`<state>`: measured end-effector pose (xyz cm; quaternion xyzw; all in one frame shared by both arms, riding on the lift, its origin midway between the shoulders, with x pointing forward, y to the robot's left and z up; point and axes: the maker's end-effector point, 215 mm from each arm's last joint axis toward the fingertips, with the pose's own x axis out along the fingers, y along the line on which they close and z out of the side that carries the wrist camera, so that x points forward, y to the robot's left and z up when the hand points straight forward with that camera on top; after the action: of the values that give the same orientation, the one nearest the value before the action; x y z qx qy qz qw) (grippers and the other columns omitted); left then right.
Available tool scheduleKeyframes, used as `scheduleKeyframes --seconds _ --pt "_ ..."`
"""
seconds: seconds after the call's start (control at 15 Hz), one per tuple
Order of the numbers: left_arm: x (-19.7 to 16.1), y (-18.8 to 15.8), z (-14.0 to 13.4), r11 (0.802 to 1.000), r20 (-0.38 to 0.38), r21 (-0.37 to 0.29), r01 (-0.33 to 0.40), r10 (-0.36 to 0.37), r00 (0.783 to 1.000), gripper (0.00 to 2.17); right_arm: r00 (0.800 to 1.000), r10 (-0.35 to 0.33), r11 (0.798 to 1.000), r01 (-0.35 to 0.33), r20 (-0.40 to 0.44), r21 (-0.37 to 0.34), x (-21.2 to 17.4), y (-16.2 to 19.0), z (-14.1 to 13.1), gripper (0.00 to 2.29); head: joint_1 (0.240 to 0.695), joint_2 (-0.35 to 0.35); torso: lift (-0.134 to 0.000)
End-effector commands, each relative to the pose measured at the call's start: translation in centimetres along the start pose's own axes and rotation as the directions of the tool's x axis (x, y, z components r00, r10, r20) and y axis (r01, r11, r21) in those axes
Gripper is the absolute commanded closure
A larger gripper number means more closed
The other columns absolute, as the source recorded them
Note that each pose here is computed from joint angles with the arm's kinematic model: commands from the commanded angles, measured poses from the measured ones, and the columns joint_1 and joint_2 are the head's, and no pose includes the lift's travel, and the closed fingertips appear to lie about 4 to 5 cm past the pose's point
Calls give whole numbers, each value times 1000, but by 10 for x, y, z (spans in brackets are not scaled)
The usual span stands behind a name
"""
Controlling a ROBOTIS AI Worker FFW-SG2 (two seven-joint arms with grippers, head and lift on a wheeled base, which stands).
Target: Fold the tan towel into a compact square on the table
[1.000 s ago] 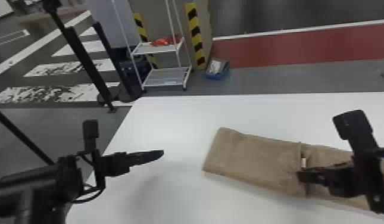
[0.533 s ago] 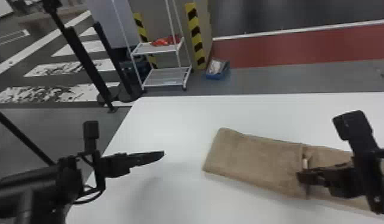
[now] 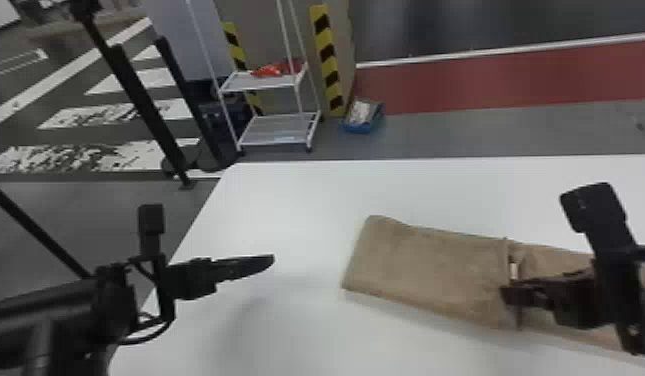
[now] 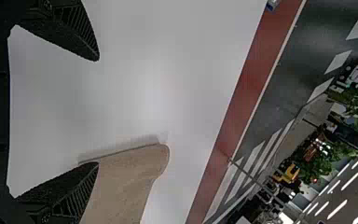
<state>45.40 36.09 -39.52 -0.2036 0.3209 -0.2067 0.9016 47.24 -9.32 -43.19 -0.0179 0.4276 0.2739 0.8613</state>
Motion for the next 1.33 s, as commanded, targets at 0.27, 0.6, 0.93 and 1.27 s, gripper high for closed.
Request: scheduleKeyframes --seconds 0.27,0.6,0.93,1.27 --pt "0 0 0 1000 0 0 -1 1 1000 87 1000 -6 1000 6 -2 -3 2 -2 2 758 695 311 -125" --pt "0 0 -2 1000 -3 -1 -1 1 1000 87 1000 -24 1000 24 3 -15 2 -7 4 1153 695 309 -125" --pt "-1 1 -1 1000 -3 0 -1 1 1000 87 999 2 1000 -1 36 -20 -4 2 14 1177 695 307 -125" --pt "-11 6 5 1000 18 -7 -5 5 1000 87 993 27 999 -29 114 17 -37 12 21 1177 695 326 -125"
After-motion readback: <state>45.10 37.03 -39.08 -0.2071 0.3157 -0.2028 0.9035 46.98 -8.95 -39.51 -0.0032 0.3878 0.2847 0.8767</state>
